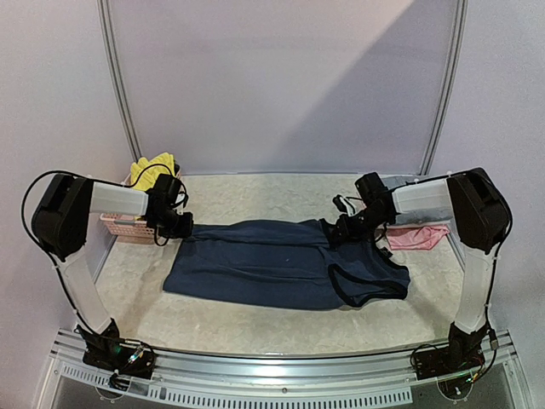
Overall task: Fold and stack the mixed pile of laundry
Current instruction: Fold the 1/3-folded tank top at the center of the board, then adjust the rectangle-folded tank top at the center of the board.
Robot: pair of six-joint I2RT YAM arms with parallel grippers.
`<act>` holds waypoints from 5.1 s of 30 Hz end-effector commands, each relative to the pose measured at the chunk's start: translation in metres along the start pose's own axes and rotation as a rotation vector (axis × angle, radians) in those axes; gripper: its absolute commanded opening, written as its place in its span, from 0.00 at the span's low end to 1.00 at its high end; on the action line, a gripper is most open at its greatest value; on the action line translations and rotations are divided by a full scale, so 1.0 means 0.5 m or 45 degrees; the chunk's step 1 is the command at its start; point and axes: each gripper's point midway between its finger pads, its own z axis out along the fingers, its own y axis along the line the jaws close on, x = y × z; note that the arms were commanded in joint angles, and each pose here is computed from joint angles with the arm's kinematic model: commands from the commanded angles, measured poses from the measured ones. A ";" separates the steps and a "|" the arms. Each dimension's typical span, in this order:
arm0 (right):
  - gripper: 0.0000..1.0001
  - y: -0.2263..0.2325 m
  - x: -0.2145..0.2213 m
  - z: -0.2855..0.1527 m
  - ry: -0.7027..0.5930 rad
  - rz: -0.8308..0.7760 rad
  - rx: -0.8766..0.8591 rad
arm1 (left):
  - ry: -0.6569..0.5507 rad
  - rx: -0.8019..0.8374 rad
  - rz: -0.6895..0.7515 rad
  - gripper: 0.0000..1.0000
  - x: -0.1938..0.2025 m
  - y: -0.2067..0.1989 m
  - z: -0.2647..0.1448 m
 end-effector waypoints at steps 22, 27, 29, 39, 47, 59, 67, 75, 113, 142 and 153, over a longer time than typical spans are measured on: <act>0.46 0.061 -0.153 -0.009 -0.220 0.087 -0.078 | -0.218 -0.084 -0.059 0.58 -0.037 0.008 -0.066; 0.40 0.050 -0.146 0.010 -0.195 0.108 -0.069 | -0.203 -0.070 -0.058 0.53 -0.034 0.003 -0.049; 0.38 0.049 -0.145 0.014 -0.190 0.110 -0.076 | -0.200 -0.069 -0.059 0.52 -0.033 0.004 -0.045; 0.12 0.054 -0.142 0.032 -0.160 0.107 -0.124 | -0.172 -0.037 -0.055 0.41 -0.022 -0.004 -0.020; 0.00 0.063 -0.140 0.019 -0.165 0.091 -0.132 | -0.183 0.011 -0.042 0.12 -0.036 -0.016 -0.007; 0.00 0.091 -0.118 -0.045 -0.208 0.049 -0.145 | -0.223 0.032 -0.055 0.00 -0.059 -0.020 -0.037; 0.00 0.107 -0.097 -0.089 -0.234 0.032 -0.150 | -0.241 -0.010 -0.047 0.00 -0.060 -0.007 -0.063; 0.00 0.099 -0.080 -0.081 -0.229 0.061 -0.148 | -0.217 -0.047 -0.068 0.20 -0.039 0.007 -0.061; 0.00 0.075 -0.075 -0.062 -0.205 0.079 -0.094 | -0.089 0.116 -0.284 0.23 0.056 -0.017 -0.023; 0.00 0.034 -0.033 -0.022 -0.095 0.132 -0.023 | -0.037 -0.183 -0.188 0.00 0.047 0.083 -0.043; 0.11 0.026 0.020 0.016 -0.011 0.165 -0.071 | -0.069 -0.129 -0.185 0.33 0.037 0.068 -0.045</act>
